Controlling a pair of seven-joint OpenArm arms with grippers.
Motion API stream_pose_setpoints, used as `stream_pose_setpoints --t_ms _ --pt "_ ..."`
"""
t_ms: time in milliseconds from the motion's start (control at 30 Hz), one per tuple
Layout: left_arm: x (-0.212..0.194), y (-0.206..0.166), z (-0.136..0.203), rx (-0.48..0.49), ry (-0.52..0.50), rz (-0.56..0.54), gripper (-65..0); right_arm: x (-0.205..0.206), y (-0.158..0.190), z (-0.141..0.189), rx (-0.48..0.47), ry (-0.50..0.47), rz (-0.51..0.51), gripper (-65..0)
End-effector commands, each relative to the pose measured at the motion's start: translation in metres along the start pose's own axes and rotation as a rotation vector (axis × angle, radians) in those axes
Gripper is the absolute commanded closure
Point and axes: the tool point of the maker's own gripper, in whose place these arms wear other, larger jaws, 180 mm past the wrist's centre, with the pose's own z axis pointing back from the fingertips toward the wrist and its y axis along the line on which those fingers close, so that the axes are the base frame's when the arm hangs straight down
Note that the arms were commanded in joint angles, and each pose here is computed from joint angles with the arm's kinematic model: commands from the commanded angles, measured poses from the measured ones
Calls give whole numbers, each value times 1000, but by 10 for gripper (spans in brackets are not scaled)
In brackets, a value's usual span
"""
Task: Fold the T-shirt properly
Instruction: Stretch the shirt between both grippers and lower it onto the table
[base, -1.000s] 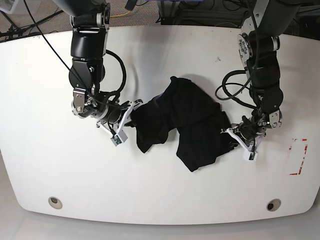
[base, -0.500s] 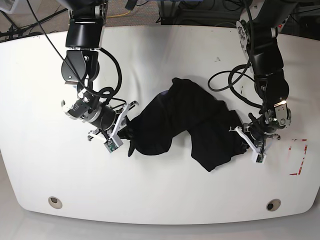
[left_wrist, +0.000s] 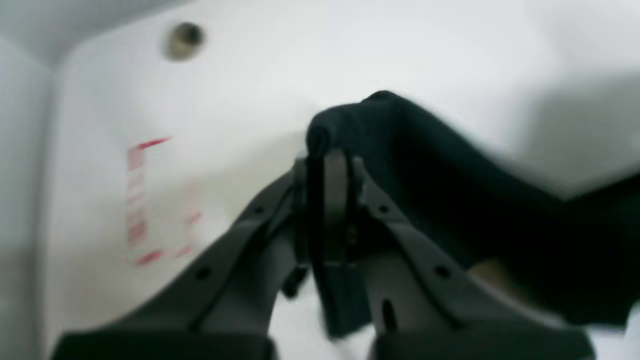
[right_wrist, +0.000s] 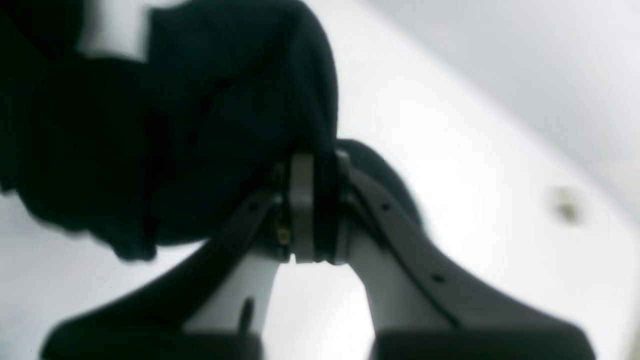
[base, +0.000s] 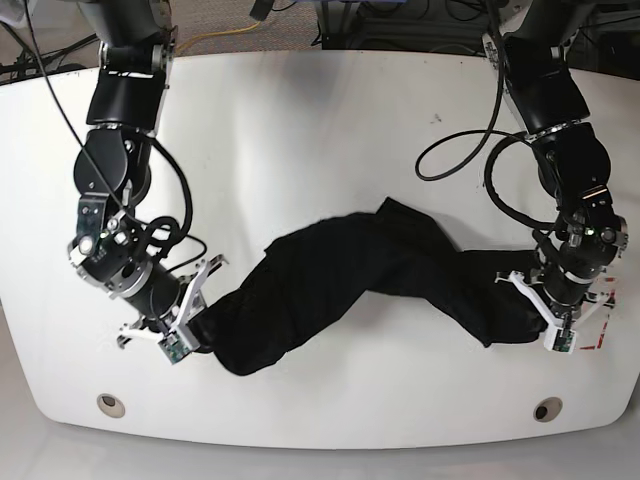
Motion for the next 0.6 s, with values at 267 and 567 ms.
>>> stream_pose_setpoints --t_ms 267,567 --pt "88 77 46 209 -117 -42 0 119 -84 36 -192 -177 155 0" --pt "124 110 69 295 -138 -63 0 161 -127 63 -283 -230 196 0"
